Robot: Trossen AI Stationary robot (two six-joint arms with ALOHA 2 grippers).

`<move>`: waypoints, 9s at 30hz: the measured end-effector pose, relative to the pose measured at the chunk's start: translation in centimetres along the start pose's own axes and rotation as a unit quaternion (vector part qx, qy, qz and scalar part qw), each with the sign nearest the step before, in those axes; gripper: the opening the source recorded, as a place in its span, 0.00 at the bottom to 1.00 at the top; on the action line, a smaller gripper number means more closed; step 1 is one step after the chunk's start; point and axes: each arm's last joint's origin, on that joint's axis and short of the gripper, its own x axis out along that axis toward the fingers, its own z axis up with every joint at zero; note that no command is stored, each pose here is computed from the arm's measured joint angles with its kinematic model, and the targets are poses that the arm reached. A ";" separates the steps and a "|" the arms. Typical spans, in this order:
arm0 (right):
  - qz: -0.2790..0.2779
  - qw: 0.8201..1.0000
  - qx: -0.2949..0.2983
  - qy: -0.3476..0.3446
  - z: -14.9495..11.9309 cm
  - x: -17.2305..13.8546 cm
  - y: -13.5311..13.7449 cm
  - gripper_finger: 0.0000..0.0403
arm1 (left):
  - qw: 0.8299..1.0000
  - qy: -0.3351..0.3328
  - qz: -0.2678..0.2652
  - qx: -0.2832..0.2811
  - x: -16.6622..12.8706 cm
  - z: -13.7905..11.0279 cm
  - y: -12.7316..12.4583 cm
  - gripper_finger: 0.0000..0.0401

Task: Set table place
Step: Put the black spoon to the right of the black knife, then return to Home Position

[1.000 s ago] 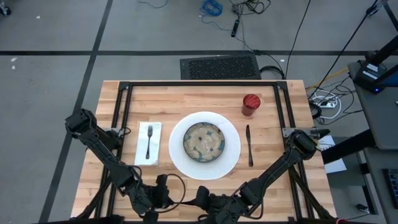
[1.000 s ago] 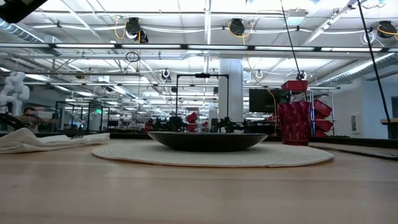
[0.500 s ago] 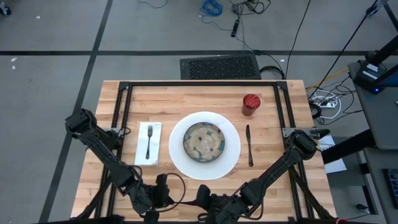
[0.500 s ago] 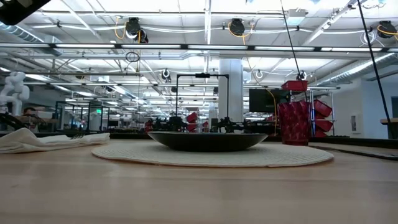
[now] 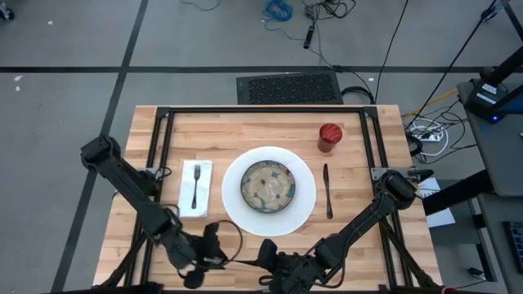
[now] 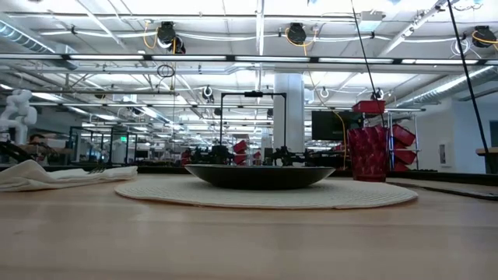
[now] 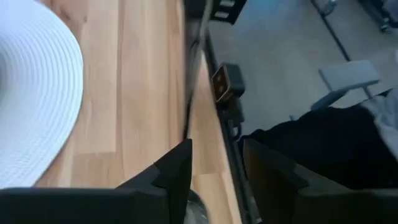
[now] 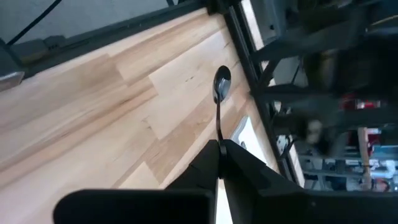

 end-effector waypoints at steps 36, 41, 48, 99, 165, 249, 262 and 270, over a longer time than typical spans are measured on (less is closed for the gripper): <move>0.015 0.823 0.359 0.440 -9.3 -11.0 1.0 0.00 | 0.992 -0.038 0.099 0.065 -5.2 -1.2 -0.9 0.32; 0.012 0.818 0.366 0.443 -10.8 -11.8 0.0 0.00 | 0.992 -0.031 0.104 0.069 -4.7 -1.4 -1.0 0.32; 0.008 0.810 0.393 0.435 -14.9 -15.8 -0.8 0.00 | 0.992 -0.032 0.104 0.056 -4.7 -1.4 -0.9 0.32; 0.099 0.767 0.392 0.498 -19.1 -11.8 8.4 0.29 | 0.986 -0.065 0.145 0.046 -4.7 -1.3 -0.7 0.32; -0.117 0.773 0.624 -0.021 -28.0 -15.1 -13.9 0.15 | 0.915 -0.137 0.380 -0.008 -13.9 5.5 13.7 0.32; -0.183 0.764 0.563 -0.256 -34.7 -17.5 4.6 0.00 | 0.907 -0.373 0.178 0.078 -12.4 -11.6 18.9 0.32; -0.182 0.766 0.562 -0.253 -34.7 -17.5 4.6 0.00 | 0.908 -0.372 0.178 0.078 -12.4 -11.6 18.9 0.32; -0.180 0.767 0.563 -0.250 -34.7 -17.4 4.7 0.00 | 0.908 -0.373 0.178 0.078 -12.4 -11.6 18.9 0.32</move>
